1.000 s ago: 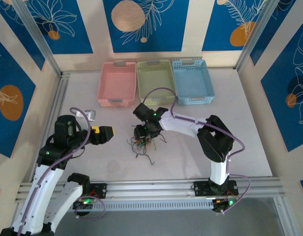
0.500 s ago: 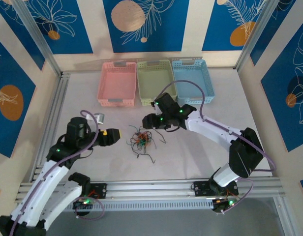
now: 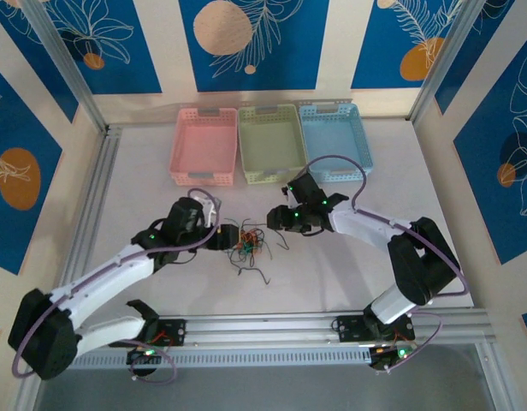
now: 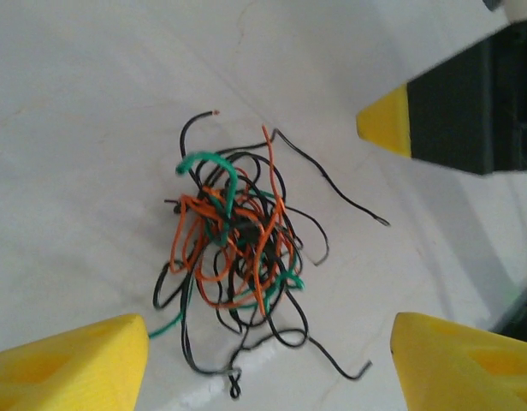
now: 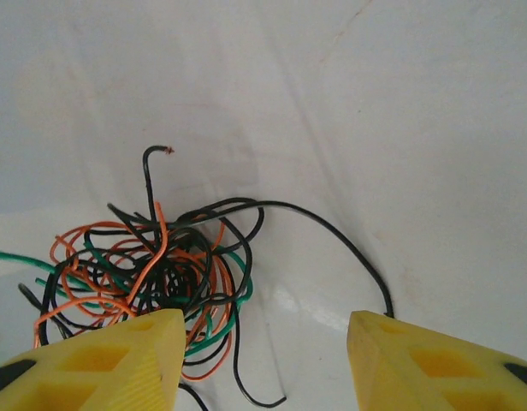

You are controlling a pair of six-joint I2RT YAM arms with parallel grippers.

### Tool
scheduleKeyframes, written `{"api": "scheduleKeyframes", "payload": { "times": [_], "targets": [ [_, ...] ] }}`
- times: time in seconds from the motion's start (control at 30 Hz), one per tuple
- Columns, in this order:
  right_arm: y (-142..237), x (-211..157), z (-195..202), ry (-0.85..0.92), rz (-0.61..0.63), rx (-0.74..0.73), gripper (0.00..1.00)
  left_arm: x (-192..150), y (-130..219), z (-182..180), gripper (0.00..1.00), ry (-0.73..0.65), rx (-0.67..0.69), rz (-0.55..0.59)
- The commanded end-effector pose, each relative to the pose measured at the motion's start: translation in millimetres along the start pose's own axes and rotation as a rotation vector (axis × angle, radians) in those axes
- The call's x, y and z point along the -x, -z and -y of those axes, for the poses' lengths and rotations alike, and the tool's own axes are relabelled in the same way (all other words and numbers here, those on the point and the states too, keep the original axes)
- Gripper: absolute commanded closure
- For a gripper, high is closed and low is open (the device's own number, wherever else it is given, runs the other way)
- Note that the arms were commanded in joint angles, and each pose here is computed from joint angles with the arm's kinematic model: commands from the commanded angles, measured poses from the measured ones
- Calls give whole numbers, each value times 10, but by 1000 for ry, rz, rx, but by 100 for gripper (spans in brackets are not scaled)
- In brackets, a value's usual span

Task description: Untangle the cables

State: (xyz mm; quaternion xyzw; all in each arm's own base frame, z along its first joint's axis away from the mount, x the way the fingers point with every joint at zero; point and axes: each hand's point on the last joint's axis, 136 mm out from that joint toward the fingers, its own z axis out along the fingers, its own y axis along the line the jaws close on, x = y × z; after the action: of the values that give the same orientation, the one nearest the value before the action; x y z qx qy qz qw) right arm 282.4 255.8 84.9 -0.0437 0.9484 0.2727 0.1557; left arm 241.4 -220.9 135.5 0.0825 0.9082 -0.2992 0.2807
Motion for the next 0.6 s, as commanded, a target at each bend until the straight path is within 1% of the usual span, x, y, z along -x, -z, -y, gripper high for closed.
{"api": "scheduleKeyframes", "payload": {
  "times": [0.0,0.1,0.17,0.33,0.47,0.57],
  "targets": [
    [131,147,-189,35,80,87,47,402,-23,53,30,-54,50,136],
    [132,164,-169,24,82,90,47,479,-80,-54,31,-62,120,159],
    [132,161,-167,23,84,94,47,514,-119,-87,32,-57,135,176],
    [168,174,-158,21,114,95,47,549,-250,-67,43,-54,124,166],
    [173,166,-154,22,116,96,47,538,-298,-80,55,-53,126,159],
    [170,178,-151,20,118,94,47,527,-304,-59,60,-48,114,151]
  ]
}}
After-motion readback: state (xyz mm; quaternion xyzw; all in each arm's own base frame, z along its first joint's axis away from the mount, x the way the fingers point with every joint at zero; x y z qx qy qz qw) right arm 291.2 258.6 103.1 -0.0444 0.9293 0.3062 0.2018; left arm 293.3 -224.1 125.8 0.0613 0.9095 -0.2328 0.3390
